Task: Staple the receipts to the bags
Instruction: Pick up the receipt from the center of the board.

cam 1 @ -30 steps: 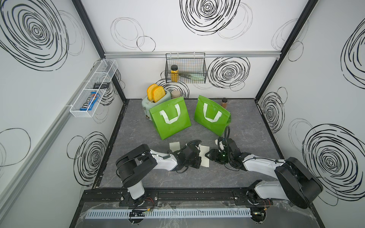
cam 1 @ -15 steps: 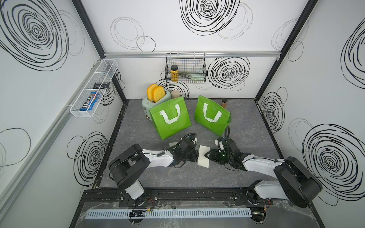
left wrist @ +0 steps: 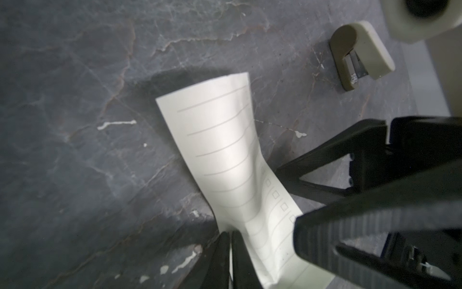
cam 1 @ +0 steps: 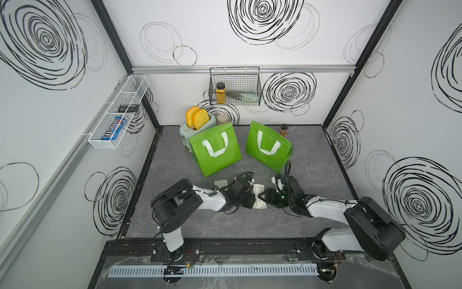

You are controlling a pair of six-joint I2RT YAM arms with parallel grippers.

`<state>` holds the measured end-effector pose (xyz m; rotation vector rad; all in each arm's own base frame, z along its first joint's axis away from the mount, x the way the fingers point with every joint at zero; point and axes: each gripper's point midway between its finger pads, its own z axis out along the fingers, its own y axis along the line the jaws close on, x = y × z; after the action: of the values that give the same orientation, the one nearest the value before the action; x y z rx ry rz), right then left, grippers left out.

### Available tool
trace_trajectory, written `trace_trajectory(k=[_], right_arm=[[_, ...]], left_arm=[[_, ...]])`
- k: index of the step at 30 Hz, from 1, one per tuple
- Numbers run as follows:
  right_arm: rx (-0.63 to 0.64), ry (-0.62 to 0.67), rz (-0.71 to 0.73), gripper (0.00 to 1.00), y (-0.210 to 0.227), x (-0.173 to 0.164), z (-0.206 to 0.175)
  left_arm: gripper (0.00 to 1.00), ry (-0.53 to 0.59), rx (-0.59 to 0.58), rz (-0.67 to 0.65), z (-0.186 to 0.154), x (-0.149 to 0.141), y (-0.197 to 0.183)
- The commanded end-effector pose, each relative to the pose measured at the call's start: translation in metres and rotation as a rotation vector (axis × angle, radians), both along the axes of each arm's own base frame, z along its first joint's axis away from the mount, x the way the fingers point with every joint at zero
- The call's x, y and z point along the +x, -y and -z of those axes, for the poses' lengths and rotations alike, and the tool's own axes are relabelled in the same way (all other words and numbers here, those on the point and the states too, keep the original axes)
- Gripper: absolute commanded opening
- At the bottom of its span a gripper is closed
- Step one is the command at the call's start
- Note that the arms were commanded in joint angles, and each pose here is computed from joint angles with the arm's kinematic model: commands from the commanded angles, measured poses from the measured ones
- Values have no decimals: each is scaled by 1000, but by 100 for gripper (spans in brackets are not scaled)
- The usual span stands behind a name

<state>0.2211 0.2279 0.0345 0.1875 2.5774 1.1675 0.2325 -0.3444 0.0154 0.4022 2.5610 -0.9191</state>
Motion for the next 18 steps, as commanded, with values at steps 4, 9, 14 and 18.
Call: trace_trajectory(k=[4,9,14,18], right_arm=[[108,36,-24,59,-6,-5,-18],[119,64,-42,55,-4,-5,-23],[94,109,-82,54,-6,-2,-24],[70,123,-108,55,-6,2,-22]], left_arm=[[10,-66,60,-2,21,-14,-14],[10,-61,51,7,18,-13,-12],[10,-61,49,21,17,-15,-10],[10,-62,57,28,18,-16,-11]])
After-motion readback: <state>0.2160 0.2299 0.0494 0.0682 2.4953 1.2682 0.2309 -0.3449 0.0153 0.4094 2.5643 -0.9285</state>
